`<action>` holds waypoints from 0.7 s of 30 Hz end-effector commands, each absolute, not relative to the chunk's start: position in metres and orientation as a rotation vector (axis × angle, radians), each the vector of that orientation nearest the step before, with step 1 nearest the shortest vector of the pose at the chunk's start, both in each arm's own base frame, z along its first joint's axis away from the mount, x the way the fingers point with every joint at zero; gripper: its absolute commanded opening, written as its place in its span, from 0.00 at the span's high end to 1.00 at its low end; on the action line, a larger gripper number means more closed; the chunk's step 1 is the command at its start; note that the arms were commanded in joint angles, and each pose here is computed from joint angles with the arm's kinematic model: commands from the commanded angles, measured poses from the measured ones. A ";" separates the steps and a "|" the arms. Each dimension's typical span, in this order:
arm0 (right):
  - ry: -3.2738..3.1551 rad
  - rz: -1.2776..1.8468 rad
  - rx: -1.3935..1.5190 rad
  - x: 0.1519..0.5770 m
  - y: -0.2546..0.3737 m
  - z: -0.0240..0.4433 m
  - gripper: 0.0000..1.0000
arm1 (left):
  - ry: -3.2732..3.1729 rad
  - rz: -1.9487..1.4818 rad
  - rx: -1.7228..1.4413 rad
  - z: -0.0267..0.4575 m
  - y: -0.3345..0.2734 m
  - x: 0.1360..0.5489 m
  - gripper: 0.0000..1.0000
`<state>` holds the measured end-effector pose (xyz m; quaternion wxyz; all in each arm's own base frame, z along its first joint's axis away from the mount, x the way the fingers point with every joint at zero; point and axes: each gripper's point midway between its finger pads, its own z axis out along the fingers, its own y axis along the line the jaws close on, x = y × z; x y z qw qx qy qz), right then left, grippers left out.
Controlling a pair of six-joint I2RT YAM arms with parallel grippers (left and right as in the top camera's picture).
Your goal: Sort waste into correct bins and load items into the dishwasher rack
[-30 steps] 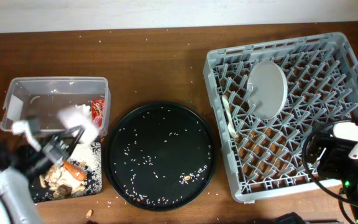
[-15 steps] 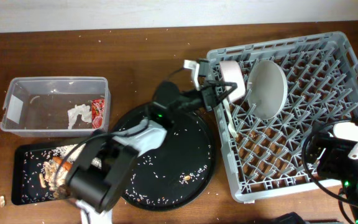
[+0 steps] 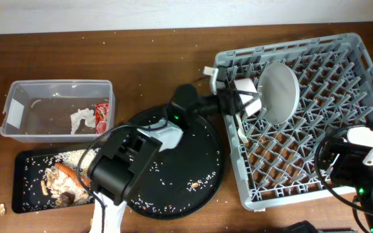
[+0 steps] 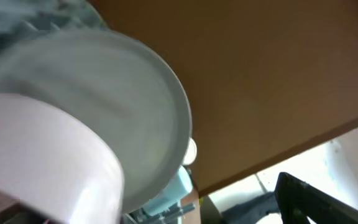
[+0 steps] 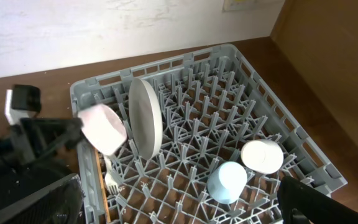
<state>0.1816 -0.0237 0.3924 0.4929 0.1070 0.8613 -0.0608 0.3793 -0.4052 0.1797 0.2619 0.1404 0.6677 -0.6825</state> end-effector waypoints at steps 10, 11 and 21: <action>2.078 -0.155 0.277 0.181 -0.026 0.395 0.01 | 2.427 0.052 -0.107 0.307 -0.014 0.280 0.01; 2.078 -0.155 0.277 0.181 -0.026 0.395 0.01 | 2.420 0.119 -0.130 0.311 -0.002 0.268 0.01; 2.070 -0.156 0.271 0.146 -0.038 0.373 0.01 | 2.404 0.168 -0.147 0.316 0.006 0.258 0.01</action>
